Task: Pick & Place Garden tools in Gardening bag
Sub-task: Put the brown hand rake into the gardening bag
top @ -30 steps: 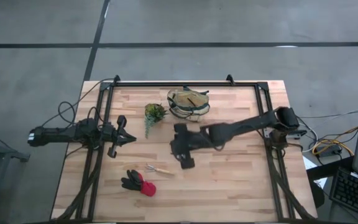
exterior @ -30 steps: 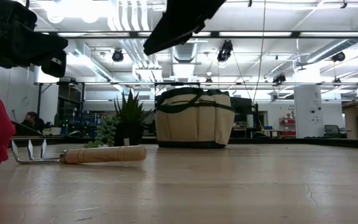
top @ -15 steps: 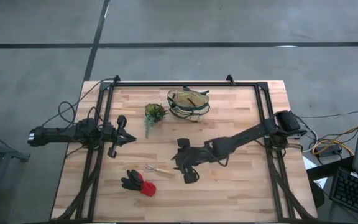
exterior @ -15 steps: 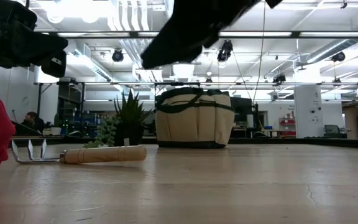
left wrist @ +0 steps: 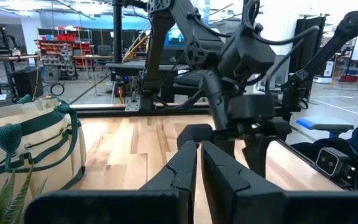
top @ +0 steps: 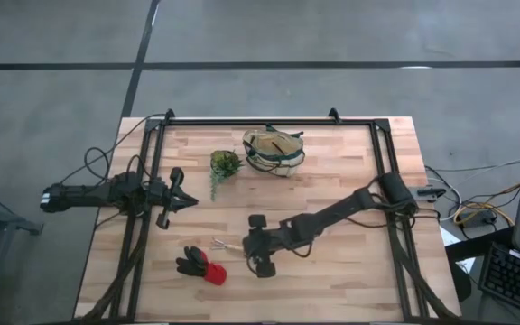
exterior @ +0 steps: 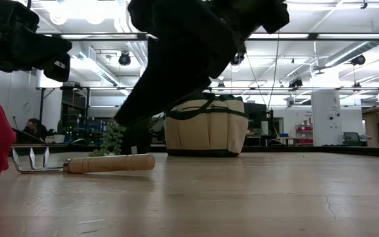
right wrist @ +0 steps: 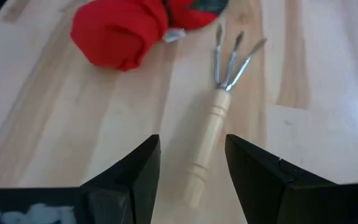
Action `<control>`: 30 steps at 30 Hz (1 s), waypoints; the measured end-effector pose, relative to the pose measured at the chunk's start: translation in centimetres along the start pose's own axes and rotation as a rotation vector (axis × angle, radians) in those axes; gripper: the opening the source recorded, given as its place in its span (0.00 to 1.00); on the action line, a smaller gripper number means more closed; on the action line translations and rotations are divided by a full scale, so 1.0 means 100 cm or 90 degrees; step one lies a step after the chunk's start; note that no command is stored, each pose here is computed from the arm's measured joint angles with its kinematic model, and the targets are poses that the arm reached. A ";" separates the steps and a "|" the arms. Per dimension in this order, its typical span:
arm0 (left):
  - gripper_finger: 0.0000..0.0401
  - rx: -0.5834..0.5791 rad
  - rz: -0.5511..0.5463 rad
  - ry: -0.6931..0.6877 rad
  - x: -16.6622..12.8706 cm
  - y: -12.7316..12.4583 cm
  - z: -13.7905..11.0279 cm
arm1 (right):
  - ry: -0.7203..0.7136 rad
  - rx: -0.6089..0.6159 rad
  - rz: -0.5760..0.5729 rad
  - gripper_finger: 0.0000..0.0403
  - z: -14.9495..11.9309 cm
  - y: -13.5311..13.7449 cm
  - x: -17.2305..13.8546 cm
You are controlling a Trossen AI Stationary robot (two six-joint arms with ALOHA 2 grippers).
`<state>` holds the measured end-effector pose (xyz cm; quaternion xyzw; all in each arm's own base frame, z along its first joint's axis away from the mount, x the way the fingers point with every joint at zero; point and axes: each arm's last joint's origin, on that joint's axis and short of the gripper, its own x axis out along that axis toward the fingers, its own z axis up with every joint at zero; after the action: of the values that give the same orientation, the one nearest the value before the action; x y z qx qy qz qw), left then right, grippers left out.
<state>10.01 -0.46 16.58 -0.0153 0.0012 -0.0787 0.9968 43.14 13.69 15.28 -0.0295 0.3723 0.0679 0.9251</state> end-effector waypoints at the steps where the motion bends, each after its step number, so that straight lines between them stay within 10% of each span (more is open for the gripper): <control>1: 0.07 0.000 0.000 0.000 0.000 0.000 0.000 | 0.009 -0.001 0.000 0.44 -0.002 0.000 0.002; 30: 0.07 0.000 0.000 0.002 0.000 0.000 0.000 | 0.043 0.024 -0.013 0.36 -0.018 0.000 0.026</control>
<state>10.01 -0.47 16.56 -0.0154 0.0024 -0.0788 0.9968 43.80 13.74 12.23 -0.0180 0.4041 0.0503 0.9132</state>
